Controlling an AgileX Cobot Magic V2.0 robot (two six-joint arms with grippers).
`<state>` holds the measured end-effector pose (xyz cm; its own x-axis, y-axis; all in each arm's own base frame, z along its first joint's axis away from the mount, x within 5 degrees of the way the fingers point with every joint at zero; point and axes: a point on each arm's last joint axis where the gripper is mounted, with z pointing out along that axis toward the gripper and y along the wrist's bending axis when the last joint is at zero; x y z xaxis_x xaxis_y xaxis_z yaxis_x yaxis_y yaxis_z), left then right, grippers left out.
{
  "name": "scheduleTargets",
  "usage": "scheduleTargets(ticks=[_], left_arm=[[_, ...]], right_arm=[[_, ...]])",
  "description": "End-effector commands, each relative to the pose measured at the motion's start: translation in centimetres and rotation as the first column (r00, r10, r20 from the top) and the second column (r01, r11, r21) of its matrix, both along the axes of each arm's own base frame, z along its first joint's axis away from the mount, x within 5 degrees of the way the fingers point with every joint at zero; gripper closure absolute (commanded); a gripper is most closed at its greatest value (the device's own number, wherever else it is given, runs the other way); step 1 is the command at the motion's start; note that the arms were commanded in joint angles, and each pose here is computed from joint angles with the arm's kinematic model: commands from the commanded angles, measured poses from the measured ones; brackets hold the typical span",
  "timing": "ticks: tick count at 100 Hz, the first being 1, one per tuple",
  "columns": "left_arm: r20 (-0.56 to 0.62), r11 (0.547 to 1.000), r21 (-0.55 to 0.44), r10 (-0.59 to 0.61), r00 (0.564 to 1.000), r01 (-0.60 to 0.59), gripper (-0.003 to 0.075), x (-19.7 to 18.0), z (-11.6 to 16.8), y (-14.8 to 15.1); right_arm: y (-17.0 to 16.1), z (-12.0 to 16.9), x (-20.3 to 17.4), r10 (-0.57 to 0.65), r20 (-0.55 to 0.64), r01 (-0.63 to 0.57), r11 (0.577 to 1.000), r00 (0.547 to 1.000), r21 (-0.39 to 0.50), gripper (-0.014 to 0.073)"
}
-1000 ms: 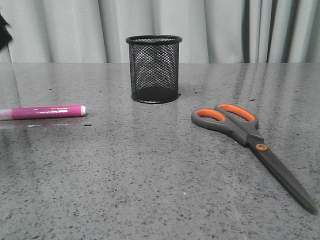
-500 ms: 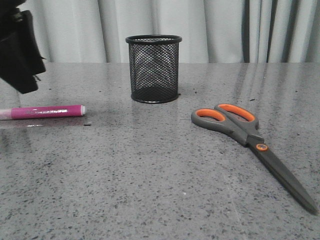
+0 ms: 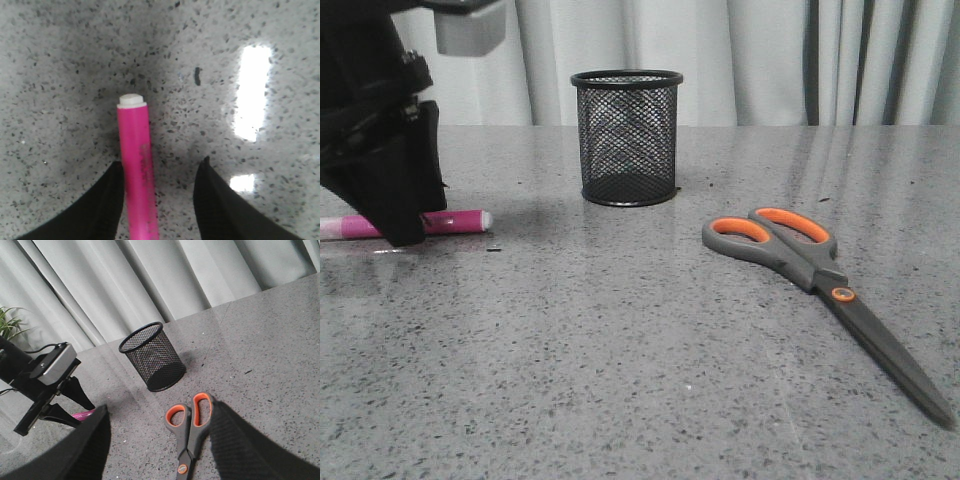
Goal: Put pen and scissors into bin
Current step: 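Lower the left gripper onto the pink highlighter and close on it, then lift the highlighter with the left gripper and drop it into the mesh cup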
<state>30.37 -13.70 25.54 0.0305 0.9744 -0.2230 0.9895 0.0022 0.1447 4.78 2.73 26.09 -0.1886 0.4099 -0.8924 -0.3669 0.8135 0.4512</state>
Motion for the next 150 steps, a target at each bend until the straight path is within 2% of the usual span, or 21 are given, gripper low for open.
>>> scheduleTargets(ticks=[1,27,34,42,49,57,62,69,74,76,79,80,81,85,86,90,97,110,113,138,150], left_arm=[[0.076,0.999,-0.043,0.005,0.997,-0.002,0.0427,0.4,1.5,-0.5],[0.041,1.0,-0.029,0.009,0.999,-0.008,0.044,1.1,0.0,-0.7],[0.012,0.999,-0.033,0.009,1.0,-0.009,0.0552,0.9,-0.1,-0.8],[0.002,0.998,-0.055,0.033,0.999,-0.033,0.0739,0.8,0.1,-0.9],[0.044,0.992,-0.106,0.067,0.997,-0.062,0.074,0.9,0.9,-1.1],[0.177,0.967,-0.236,0.14,0.974,-0.096,0.074,1.4,3.6,-1.3],[0.256,0.923,-0.365,0.228,0.939,-0.125,0.074,1.6,5.9,-1.3],[0.311,0.792,-0.587,0.412,0.856,-0.168,0.074,1.9,9.6,-0.9],[0.25,0.62,-0.759,0.562,0.789,-0.201,0.074,1.8,12.1,-0.5],[0.238,0.568,-0.798,0.601,0.763,-0.2,0.074,1.8,12.9,-0.3],[0.163,0.455,-0.865,0.653,0.739,-0.211,0.074,1.7,14.0,-0.3],[0.166,0.443,-0.874,0.661,0.732,-0.202,0.074,1.7,14.2,-0.2],[0.13,0.399,-0.893,0.671,0.73,-0.208,0.074,1.6,14.6,-0.2],[0.116,0.358,-0.917,0.664,0.739,-0.177,0.074,1.3,15.2,-0.4],[0.091,0.329,-0.927,0.663,0.743,-0.18,0.074,1.3,15.4,-0.5],[0.098,0.319,-0.937,0.623,0.776,-0.138,0.074,1.0,15.6,-0.9],[0.043,0.254,-0.959,0.562,0.826,-0.122,0.074,0.6,15.6,-1.6],[-0.155,0.066,-0.972,0.539,0.828,-0.225,0.074,1.1,14.7,-2.7],[-0.185,0.051,-0.967,0.531,0.827,-0.25,0.0739,1.5,14.1,-2.9],[-0.261,0.104,-0.946,0.319,0.911,-0.307,0.074,3.3,9.4,-5.7],[-0.274,0.122,-0.939,0.305,0.912,-0.323,0.074,3.9,8.0,-6.1]], right_arm=[[-0.3,1.2,0.2,-0.036,0.059,0.036,0.999,0.998,0.01,0.0203],[-0.3,1.2,0.2,-0.036,0.059,0.036,0.999,0.998,0.01,0.0203],[-0.3,1.2,0.2,-0.037,0.06,0.037,0.999,0.997,0.011,0.0203],[-0.3,1.3,0.2,-0.04,0.064,0.039,0.999,0.997,0.013,0.0203],[-0.3,1.3,0.2,-0.043,0.067,0.042,0.999,0.997,0.014,0.0203],[-0.4,1.3,0.2,-0.045,0.071,0.044,0.999,0.996,0.016,0.0203],[-0.4,1.4,0.2,-0.048,0.075,0.047,0.999,0.996,0.018,0.0203],[-0.4,1.5,0.2,-0.055,0.084,0.053,0.998,0.995,0.023,0.0203],[-0.5,1.5,0.2,-0.06,0.09,0.058,0.998,0.994,0.026,0.0203],[-0.5,1.5,0.2,-0.061,0.091,0.059,0.998,0.994,0.027,0.0203],[-0.5,1.6,0.3,-0.064,0.095,0.062,0.998,0.993,0.029,0.0203],[-0.5,1.6,0.3,-0.064,0.095,0.061,0.998,0.993,0.029,0.0203],[-0.5,1.6,0.3,-0.065,0.097,0.063,0.998,0.993,0.03,0.0203],[-0.5,1.6,0.3,-0.066,0.098,0.064,0.998,0.993,0.03,0.0203],[-0.5,1.6,0.3,-0.067,0.099,0.064,0.997,0.993,0.031,0.0203],[-0.5,1.6,0.3,-0.068,0.1,0.065,0.997,0.993,0.032,0.0203],[-0.5,1.6,0.3,-0.068,0.1,0.065,0.997,0.993,0.032,0.0203],[-0.5,1.6,0.3,-0.068,0.101,0.065,0.997,0.993,0.032,0.0203],[-0.5,1.6,0.3,-0.068,0.101,0.065,0.997,0.993,0.032,0.0203],[-0.5,1.6,0.3,-0.068,0.1,0.065,0.997,0.993,0.032,0.0203],[-0.5,1.6,0.3,-0.068,0.1,0.065,0.997,0.993,0.032,0.0203]])
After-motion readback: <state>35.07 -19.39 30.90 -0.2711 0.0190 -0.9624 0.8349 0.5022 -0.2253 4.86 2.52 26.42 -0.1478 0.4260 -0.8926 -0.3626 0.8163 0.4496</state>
